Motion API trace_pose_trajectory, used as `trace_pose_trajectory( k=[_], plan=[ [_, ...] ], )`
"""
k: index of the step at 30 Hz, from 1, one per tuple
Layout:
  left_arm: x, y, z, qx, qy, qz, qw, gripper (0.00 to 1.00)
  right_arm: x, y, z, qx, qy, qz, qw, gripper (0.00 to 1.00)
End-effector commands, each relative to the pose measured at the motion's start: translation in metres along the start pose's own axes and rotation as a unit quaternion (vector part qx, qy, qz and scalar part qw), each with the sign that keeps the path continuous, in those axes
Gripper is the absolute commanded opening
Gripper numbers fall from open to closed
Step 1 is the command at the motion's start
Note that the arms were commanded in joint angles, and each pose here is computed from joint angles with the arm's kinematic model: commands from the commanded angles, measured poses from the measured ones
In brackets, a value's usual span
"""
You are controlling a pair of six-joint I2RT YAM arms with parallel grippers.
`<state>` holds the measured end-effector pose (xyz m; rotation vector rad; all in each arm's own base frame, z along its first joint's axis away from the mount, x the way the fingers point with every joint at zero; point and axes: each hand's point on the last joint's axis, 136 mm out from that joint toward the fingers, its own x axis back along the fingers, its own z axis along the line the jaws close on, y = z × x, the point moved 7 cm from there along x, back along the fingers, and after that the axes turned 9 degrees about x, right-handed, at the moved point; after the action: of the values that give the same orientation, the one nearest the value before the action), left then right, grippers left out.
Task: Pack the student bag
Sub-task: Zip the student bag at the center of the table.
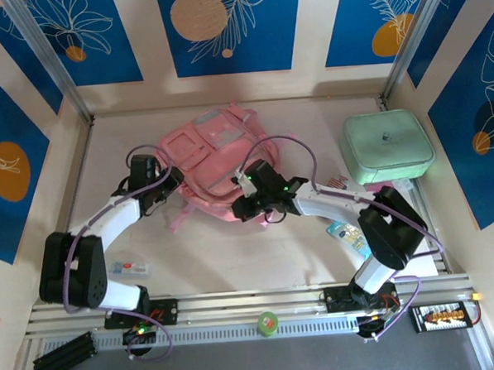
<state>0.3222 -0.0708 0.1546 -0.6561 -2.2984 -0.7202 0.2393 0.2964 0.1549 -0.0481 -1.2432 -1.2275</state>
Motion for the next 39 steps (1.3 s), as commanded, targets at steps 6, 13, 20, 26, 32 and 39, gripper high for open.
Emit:
trace_pose_trajectory(
  k=[6, 13, 20, 26, 32, 39],
  plan=[
    [0.031, -0.036, 0.041, 0.084, 0.043, 0.019, 0.995, 0.62, -0.022, 0.044, 0.033, 0.034, 0.073, -0.028, 0.996, 0.00],
    [0.032, -0.061, 0.025, 0.146, -0.040, 0.064, 0.986, 0.68, -0.045, 0.049, 0.041, 0.044, 0.083, -0.008, 0.996, 0.00],
    [0.022, -0.071, 0.018, 0.185, -0.048, 0.064, 0.980, 0.67, -0.051, 0.043, 0.049, 0.060, 0.073, 0.007, 0.995, 0.00],
    [0.007, -0.075, 0.016, 0.199, -0.055, 0.066, 0.976, 0.51, -0.052, 0.035, 0.053, 0.068, 0.063, 0.017, 0.996, 0.00],
    [-0.002, -0.078, 0.018, 0.192, -0.046, 0.062, 0.978, 0.30, -0.053, 0.026, 0.055, 0.073, 0.047, 0.028, 0.996, 0.00],
    [-0.004, -0.077, 0.025, 0.191, -0.035, 0.045, 0.980, 0.08, -0.053, 0.017, 0.045, 0.053, 0.006, 0.040, 0.998, 0.00]
  ],
)
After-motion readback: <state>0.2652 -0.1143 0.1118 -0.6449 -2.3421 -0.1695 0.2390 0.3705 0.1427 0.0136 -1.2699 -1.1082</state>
